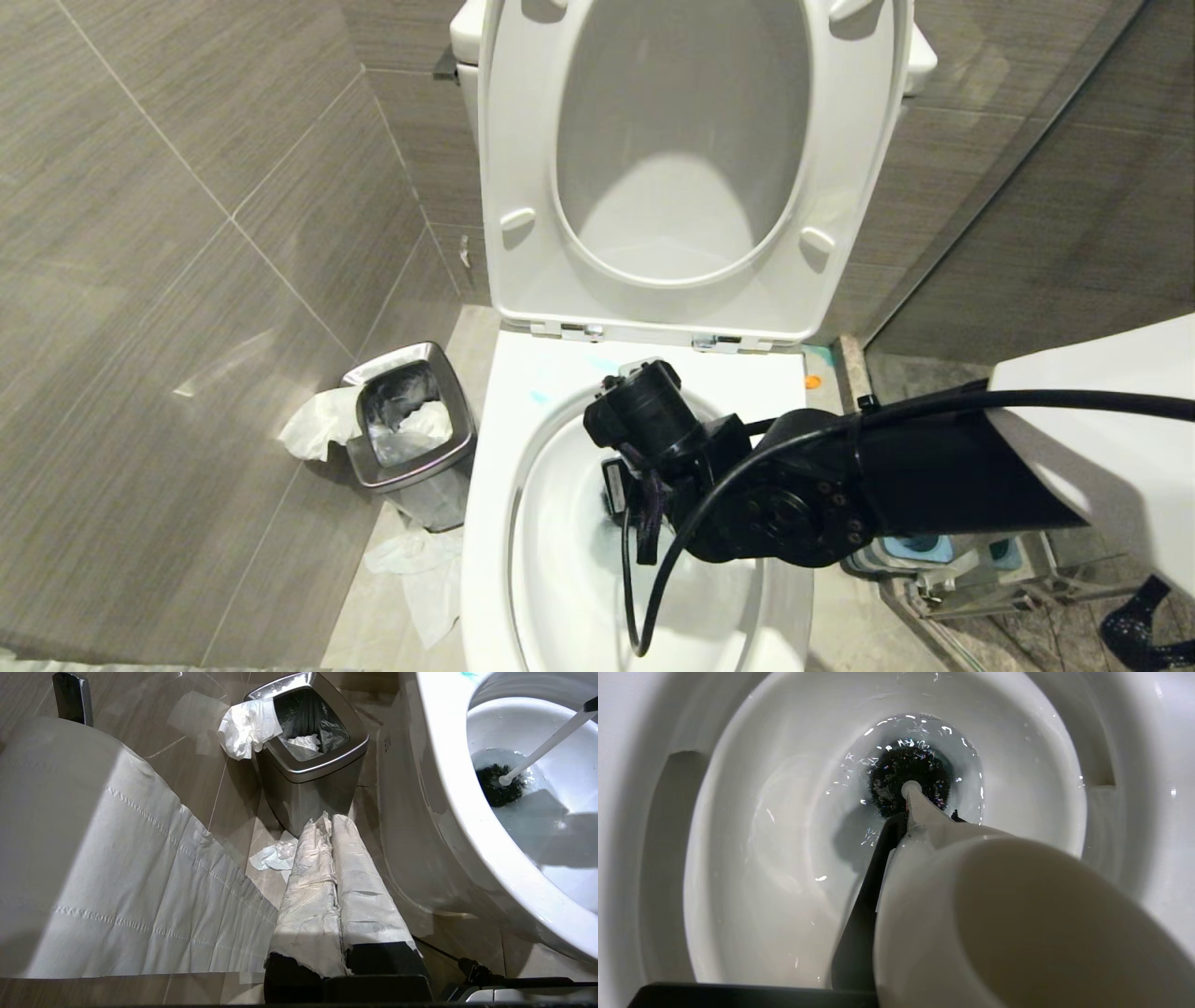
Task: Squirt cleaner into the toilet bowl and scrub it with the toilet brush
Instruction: Scrub the toilet bowl
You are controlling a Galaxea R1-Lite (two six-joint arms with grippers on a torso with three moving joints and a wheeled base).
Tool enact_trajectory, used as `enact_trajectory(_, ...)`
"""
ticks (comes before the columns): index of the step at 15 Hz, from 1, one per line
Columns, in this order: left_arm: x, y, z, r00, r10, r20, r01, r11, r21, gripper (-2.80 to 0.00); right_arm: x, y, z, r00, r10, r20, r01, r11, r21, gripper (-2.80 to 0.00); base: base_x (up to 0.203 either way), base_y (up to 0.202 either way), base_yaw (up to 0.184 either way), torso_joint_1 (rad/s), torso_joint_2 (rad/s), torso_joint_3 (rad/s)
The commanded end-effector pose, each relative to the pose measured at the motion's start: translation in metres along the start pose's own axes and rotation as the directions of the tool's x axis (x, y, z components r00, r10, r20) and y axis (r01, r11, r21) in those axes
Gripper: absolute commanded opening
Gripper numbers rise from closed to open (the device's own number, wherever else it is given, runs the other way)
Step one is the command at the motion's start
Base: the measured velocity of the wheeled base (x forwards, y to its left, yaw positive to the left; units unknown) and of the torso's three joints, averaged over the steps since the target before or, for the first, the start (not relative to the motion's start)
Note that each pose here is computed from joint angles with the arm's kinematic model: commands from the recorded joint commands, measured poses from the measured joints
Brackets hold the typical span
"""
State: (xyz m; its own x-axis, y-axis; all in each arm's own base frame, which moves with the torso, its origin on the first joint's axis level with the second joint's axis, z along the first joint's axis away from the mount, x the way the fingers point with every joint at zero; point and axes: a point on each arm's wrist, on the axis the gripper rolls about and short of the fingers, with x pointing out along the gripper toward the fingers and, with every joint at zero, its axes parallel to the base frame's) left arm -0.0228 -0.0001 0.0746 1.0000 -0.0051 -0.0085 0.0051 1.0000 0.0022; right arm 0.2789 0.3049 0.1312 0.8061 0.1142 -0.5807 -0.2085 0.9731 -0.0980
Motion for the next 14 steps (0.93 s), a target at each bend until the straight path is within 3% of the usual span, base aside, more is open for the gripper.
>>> enact_trajectory(1,0.0,0.0,-0.001,1.0,0.0,-0.004,0.0,1.0,-0.001,-2.8,-0.038,-0.01,0.022,0.997,0.034,0.068,-0.036,0.999,0.03,-2.8,0.0,0.0,0.0,0.0,0.0,0.0)
enact_trajectory(4,0.0,0.0,-0.001,1.0,0.0,-0.005,0.0,1.0,-0.001,-2.8,-0.1,-0.029,0.039,0.991,0.078,0.105,-0.081,0.996,0.025,-2.8,0.0,0.0,0.0,0.0,0.0,0.0)
enact_trajectory(6,0.0,0.0,-0.001,1.0,-0.001,-0.003,0.001,1.0,0.0,-2.8,-0.118,-0.04,0.032,0.994,0.07,0.082,-0.07,0.998,0.002,-2.8,0.0,0.0,0.0,0.0,0.0,0.0)
enact_trajectory(9,0.0,0.0,0.0,1.0,-0.001,-0.003,0.001,1.0,-0.001,-2.8,-0.114,-0.043,0.018,0.998,0.029,0.052,-0.028,0.999,-0.019,-2.8,0.0,0.0,0.0,0.0,0.0,0.0)
enact_trajectory(14,0.0,0.0,-0.001,1.0,-0.001,-0.003,0.001,1.0,-0.001,-2.8,-0.088,-0.03,0.005,1.0,0.008,-0.009,-0.008,1.0,-0.021,-2.8,0.0,0.0,0.0,0.0,0.0,0.0)
